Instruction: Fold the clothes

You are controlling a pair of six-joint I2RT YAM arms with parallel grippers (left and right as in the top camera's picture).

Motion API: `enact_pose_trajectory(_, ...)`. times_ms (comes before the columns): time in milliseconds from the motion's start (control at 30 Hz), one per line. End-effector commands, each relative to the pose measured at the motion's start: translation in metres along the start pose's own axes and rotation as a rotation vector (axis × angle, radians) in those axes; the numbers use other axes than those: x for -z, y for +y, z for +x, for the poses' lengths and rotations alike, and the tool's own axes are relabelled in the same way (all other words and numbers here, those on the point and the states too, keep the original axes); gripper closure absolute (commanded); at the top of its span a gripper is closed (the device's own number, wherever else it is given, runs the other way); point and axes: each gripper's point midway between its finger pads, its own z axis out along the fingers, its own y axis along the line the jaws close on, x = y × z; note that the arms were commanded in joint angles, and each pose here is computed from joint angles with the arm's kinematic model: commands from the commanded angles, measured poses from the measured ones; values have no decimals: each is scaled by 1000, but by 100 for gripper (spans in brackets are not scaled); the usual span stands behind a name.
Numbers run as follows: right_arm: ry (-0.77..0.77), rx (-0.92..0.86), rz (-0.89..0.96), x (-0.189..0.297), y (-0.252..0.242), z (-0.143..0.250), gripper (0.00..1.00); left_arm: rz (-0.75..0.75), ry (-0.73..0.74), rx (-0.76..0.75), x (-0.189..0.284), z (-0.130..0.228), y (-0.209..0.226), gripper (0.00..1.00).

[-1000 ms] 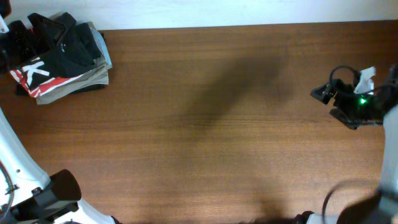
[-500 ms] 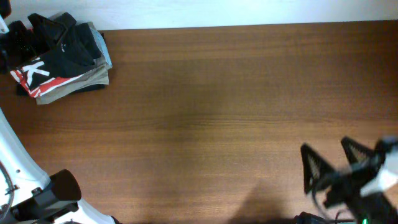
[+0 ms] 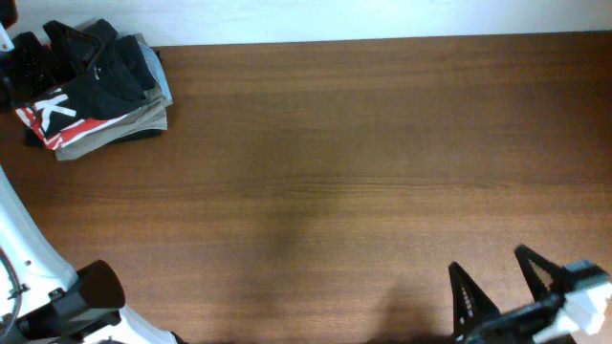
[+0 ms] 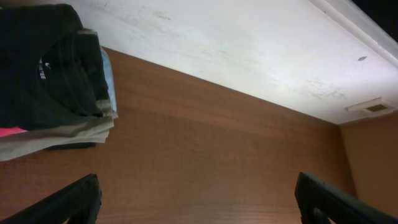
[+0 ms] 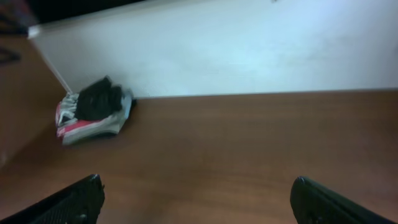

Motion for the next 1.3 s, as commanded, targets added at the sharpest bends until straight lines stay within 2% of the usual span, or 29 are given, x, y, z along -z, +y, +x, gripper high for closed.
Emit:
enact_pose_trajectory(0,2,139,-89,-18,-2,24,1,3,-7,-4,3,-1,-2,1)
enact_pose_trajectory(200,-127,226,-154,-54,-13,57,1,3,-7,-4,3,-1,-3,1)
enact_pose_trajectory(433,-221,177,-110,-99,-42,93,1,3,-7,-3,3,-1,-2,1)
enact_pose_trajectory(633,-284,189,-74,-121,-58,108,1,3,-7,-3,3,-1,-2,1)
enact_pose_trajectory(767,-370,69,7,-128,-81,112,1,3,-7,-4,3,-1,-2,1)
enact_pose_trajectory(933,-432,59,68,-132,-95,116,1,3,-7,-4,3,-1,-2,1)
enact_pose_trajectory(1100,-439,47,138,-130,-107,115,1,3,-7,-4,3,-1,-2,1)
enact_pose_trajectory(1267,-318,18,172,-140,-117,143,1,3,-7,-4,3,-1,-2,1)
